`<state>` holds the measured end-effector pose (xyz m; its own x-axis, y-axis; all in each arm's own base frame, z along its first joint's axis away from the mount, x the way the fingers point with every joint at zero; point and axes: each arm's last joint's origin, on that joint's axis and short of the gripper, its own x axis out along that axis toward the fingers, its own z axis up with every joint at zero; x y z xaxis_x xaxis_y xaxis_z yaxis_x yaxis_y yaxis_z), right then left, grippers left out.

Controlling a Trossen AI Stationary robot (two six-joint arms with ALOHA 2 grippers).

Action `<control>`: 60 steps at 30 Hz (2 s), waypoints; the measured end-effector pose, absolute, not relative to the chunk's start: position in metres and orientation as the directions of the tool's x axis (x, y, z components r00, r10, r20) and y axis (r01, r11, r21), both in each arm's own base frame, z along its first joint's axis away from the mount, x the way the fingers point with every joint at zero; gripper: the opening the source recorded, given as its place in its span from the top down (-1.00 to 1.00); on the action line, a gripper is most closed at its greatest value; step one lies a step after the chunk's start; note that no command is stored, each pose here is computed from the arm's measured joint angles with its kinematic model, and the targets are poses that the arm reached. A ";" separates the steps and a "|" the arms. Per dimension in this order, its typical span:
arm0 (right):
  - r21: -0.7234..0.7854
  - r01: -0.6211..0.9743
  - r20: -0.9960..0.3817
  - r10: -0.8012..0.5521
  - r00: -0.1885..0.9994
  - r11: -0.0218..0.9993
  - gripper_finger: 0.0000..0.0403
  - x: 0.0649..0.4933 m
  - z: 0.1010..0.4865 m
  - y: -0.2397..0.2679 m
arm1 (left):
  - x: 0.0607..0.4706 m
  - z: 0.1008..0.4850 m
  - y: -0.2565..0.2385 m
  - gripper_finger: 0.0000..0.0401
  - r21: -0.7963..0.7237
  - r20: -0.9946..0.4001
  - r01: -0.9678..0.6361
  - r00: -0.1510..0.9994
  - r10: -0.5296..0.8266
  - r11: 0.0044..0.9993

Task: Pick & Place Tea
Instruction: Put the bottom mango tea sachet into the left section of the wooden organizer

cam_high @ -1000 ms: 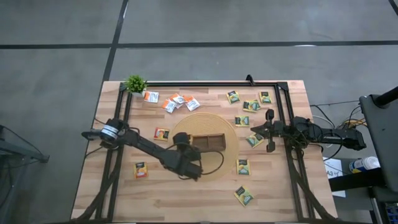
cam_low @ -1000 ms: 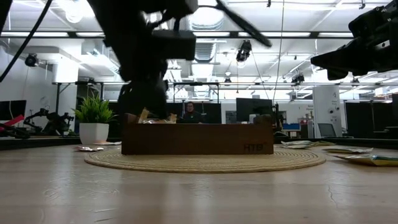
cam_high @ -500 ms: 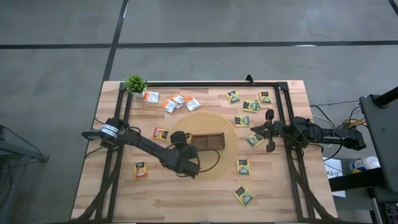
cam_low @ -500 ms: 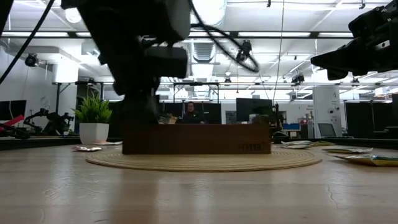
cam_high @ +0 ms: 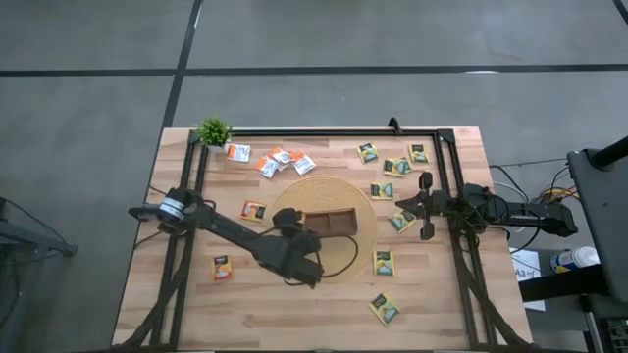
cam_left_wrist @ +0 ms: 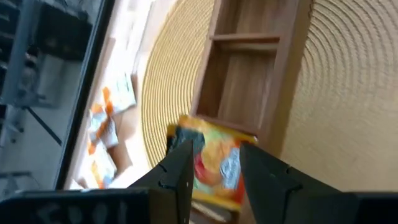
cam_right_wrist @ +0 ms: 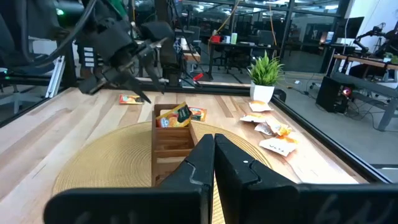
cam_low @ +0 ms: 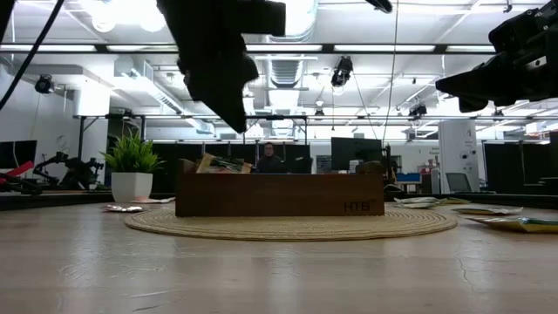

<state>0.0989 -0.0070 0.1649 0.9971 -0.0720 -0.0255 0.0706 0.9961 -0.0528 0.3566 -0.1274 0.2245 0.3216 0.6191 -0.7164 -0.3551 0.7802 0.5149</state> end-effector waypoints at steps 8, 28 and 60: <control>-0.053 0.071 -0.026 -0.072 0.997 0.996 0.96 0.099 0.165 -0.007 | 0.336 0.218 -0.155 0.38 0.378 -0.839 -0.380 0.245 0.486 0.844; -0.053 0.070 -0.026 -0.072 0.997 0.996 0.96 0.099 0.165 -0.007 | 0.279 0.206 -0.218 0.38 0.272 -0.956 -0.260 0.039 0.291 0.927; -0.053 0.071 -0.025 -0.072 0.997 0.996 0.96 0.099 0.165 -0.007 | 0.168 0.191 -0.227 0.38 0.237 -0.945 -0.372 0.124 0.301 0.898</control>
<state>0.0989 -0.0070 0.1649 0.9971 -0.0720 -0.0254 0.0706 0.9961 -0.0528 0.1676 -0.2269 0.1915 0.1245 0.3014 -0.9453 -0.3717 0.8975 0.2372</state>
